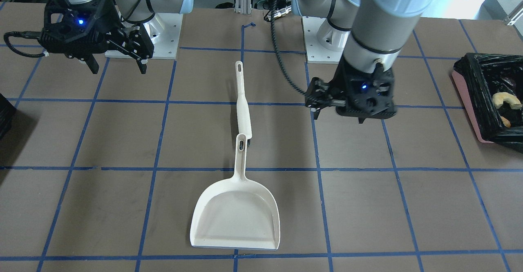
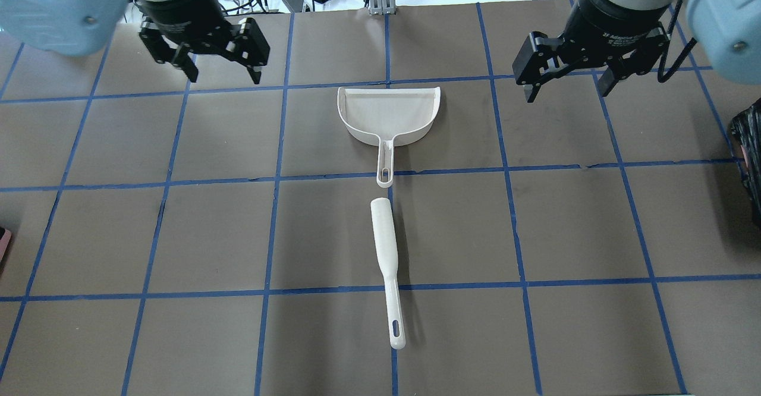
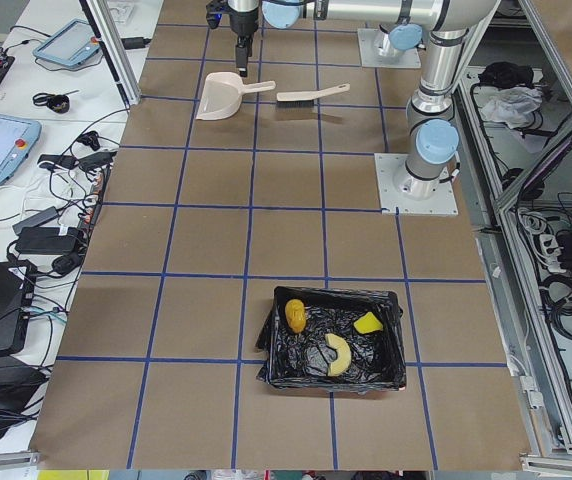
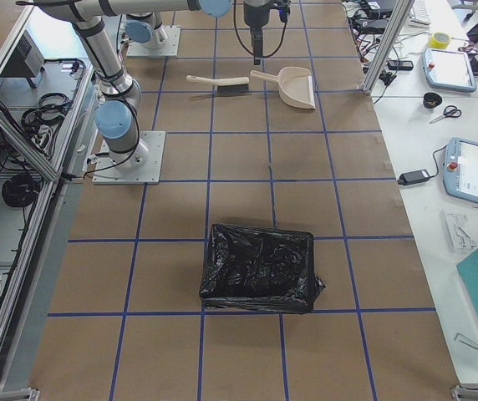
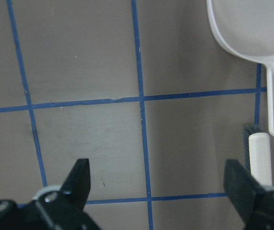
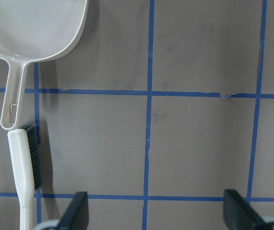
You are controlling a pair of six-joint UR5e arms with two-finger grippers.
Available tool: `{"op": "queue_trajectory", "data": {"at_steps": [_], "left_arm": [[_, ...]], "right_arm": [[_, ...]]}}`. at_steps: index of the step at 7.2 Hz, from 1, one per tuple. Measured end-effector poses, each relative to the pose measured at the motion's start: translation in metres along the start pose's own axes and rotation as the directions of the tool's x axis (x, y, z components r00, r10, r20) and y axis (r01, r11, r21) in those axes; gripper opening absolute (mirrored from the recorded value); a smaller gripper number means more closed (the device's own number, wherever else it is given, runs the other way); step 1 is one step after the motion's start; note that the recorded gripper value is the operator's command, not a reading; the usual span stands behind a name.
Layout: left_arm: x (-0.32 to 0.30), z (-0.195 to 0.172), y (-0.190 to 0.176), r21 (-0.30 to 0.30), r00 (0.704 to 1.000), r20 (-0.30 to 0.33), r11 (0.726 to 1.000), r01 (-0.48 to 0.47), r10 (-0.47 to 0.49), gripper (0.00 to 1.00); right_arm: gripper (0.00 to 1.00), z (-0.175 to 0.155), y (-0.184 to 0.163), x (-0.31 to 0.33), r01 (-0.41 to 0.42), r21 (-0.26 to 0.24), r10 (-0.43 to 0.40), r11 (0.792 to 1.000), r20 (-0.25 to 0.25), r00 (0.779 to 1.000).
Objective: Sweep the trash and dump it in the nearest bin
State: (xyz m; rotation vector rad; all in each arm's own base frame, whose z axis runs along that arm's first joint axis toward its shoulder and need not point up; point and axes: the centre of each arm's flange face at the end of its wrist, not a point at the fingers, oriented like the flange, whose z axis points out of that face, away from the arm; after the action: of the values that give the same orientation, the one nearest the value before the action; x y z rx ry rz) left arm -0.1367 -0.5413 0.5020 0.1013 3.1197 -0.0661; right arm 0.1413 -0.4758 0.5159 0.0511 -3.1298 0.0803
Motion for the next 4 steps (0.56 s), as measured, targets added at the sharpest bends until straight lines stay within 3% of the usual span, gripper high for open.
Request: {"op": "queue_trajectory", "data": {"at_steps": [2,4], "left_arm": [[-0.038,-0.021,0.024,0.007,1.000,0.000,1.000,0.017,-0.017,1.00],[-0.048,-0.019,0.040,0.009,1.000,-0.007,1.000,0.030,-0.029,1.00]], "right_arm": [[1.00,0.000,0.000,0.000,0.000,0.000,0.000,1.000,0.000,1.000],[1.00,0.001,0.001,0.000,0.002,-0.002,-0.002,1.000,0.000,1.000]]}}
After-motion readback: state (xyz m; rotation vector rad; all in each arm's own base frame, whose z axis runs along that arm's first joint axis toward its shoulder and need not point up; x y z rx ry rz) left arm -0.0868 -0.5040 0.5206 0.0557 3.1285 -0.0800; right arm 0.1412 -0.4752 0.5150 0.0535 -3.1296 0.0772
